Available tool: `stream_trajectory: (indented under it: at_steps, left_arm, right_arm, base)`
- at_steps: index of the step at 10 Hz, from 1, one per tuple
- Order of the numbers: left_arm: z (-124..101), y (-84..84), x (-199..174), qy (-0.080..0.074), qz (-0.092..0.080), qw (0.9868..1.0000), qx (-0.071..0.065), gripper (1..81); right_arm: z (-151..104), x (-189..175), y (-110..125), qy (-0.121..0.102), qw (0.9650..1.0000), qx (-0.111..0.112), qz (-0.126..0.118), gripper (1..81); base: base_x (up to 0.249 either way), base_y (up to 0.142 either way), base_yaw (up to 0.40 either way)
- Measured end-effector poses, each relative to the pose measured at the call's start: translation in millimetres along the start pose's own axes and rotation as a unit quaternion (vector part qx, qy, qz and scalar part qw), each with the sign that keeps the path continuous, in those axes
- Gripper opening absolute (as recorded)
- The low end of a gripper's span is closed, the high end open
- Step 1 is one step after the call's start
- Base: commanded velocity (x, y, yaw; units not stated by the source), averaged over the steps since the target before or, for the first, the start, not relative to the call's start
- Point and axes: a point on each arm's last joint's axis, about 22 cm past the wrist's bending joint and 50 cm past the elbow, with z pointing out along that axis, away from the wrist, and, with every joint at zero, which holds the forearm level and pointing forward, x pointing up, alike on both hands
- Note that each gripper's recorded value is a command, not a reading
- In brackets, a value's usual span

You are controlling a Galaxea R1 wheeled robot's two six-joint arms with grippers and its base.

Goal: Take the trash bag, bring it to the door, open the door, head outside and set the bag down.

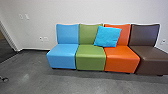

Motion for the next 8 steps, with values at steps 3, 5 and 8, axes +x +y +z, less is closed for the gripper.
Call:
stream_trajectory:
  at_steps: [3, 5, 8]
  left_arm:
    - [21.7, -0.6, 12.1, 0.019, 0.008, 0.9997, -0.011, 81.1]
    - [43.8, 6.1, 15.7, 0.023, 0.015, 0.9994, -0.019, 81.1]
    - [74.2, -4.4, 34.8, 0.020, 0.012, 0.9997, -0.008, 81.1]
  right_arm:
    - [5.0, 25.3, -12.2, 0.033, 0.9991, 0.028, 0.004, 81.1]
    - [17.3, 20.4, -5.2, 0.041, 0.9987, 0.031, 0.001, 81.1]
    - [47.1, 11.7, 20.2, 0.028, 0.9991, 0.030, 0.011, 81.1]
  base:
    - [0.000, 0.000, 0.000]
    - [0.000, 0.000, 0.000]
    - [0.000, 0.000, 0.000]
